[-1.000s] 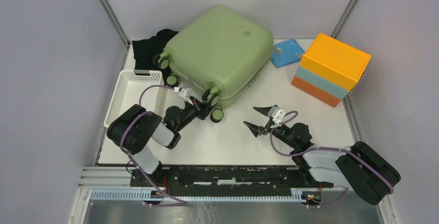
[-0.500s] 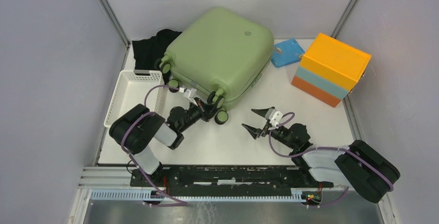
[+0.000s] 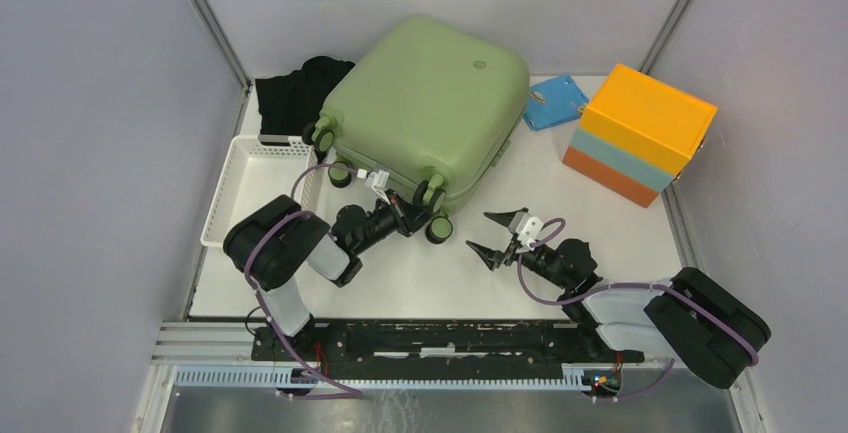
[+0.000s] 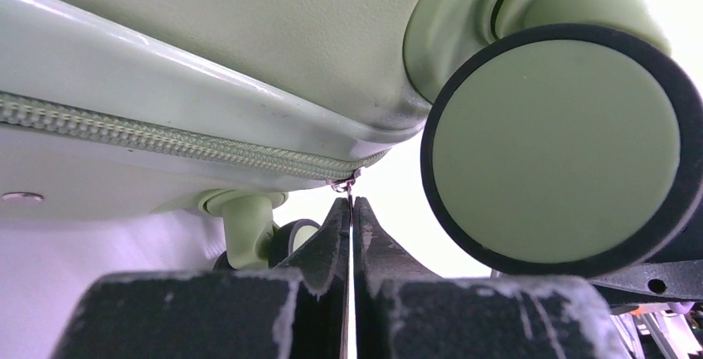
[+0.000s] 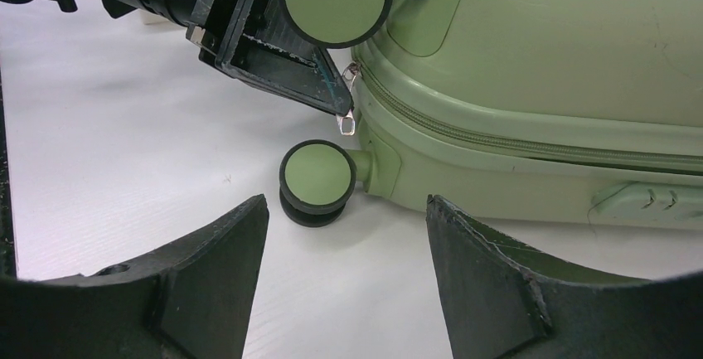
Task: Open, take out, and arrange the luggage
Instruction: Adjust the luggage at the center of the board.
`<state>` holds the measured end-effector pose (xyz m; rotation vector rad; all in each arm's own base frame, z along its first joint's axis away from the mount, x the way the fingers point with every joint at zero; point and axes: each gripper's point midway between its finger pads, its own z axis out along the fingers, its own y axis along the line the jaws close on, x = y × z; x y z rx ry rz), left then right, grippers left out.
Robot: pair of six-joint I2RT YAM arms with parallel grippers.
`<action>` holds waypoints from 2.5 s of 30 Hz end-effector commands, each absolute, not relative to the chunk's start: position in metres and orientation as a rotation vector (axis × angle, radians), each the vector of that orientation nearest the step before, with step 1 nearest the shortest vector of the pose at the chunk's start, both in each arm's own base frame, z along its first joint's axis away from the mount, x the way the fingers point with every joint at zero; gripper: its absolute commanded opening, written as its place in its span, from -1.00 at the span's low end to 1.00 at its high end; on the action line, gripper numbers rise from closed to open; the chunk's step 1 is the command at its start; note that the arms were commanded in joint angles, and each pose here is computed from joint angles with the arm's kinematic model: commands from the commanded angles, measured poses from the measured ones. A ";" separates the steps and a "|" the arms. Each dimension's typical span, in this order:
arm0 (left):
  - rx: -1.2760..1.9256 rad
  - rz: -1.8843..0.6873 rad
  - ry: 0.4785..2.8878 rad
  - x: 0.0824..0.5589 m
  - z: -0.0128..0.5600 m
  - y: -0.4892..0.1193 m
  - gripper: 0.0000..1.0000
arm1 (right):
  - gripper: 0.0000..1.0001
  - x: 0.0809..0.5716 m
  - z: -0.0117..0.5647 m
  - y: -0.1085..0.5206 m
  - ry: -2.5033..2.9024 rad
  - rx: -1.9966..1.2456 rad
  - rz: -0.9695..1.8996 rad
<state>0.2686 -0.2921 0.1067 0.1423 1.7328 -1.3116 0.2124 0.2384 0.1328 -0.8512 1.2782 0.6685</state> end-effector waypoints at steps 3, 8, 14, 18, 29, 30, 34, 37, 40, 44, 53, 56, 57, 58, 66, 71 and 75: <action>0.224 -1.461 1.691 0.245 0.124 -0.313 -0.96 | 0.52 0.184 0.087 0.214 1.370 -0.893 0.655; 0.213 -1.431 1.716 0.248 0.120 -0.310 -0.96 | 0.52 0.184 0.088 0.214 1.367 -0.895 0.647; 0.204 -1.381 1.741 0.251 0.119 -0.307 -0.93 | 0.52 0.185 0.089 0.213 1.362 -0.893 0.642; 0.208 -1.360 1.769 0.252 0.116 -0.306 -0.89 | 0.52 0.184 0.088 0.214 1.365 -0.897 0.642; 0.199 -1.369 1.793 0.250 0.116 -0.306 -0.80 | 0.52 0.185 0.086 0.213 1.370 -0.902 0.632; 0.198 -1.369 1.795 0.250 0.116 -0.306 -0.79 | 0.52 0.185 0.086 0.213 1.370 -0.902 0.629; 0.193 -1.350 1.818 0.250 0.114 -0.304 -0.71 | 0.52 0.185 0.084 0.212 1.371 -0.905 0.615; 0.189 -1.329 1.841 0.252 0.110 -0.303 -0.65 | 0.52 0.187 0.084 0.210 1.371 -0.905 0.596; 0.182 -1.320 1.860 0.253 0.108 -0.303 -0.64 | 0.52 0.188 0.083 0.210 1.373 -0.910 0.587; 0.155 -1.308 1.874 0.256 0.107 -0.302 -0.62 | 0.52 0.188 0.081 0.212 1.379 -0.921 0.582; 0.181 -1.196 1.851 0.253 0.109 -0.284 -0.49 | 0.52 0.187 0.079 0.213 1.381 -0.929 0.577; 0.241 -1.130 1.823 0.250 0.114 -0.276 -0.42 | 0.52 0.186 0.079 0.213 1.380 -0.932 0.579; 0.260 -1.108 1.816 0.250 0.116 -0.273 -0.41 | 0.52 0.186 0.079 0.213 1.381 -0.932 0.578; 0.280 -1.083 1.812 0.250 0.117 -0.271 -0.41 | 0.53 0.186 0.079 0.214 1.380 -0.932 0.580; 0.390 -0.872 1.831 0.255 0.126 -0.251 -0.35 | 0.53 0.186 0.080 0.214 1.378 -0.932 0.570; 0.376 -0.825 1.827 0.258 0.130 -0.244 -0.10 | 0.52 0.187 0.080 0.215 1.381 -0.928 0.558; 0.331 -0.819 1.819 0.259 0.135 -0.239 0.08 | 0.51 0.188 0.079 0.216 1.389 -0.925 0.545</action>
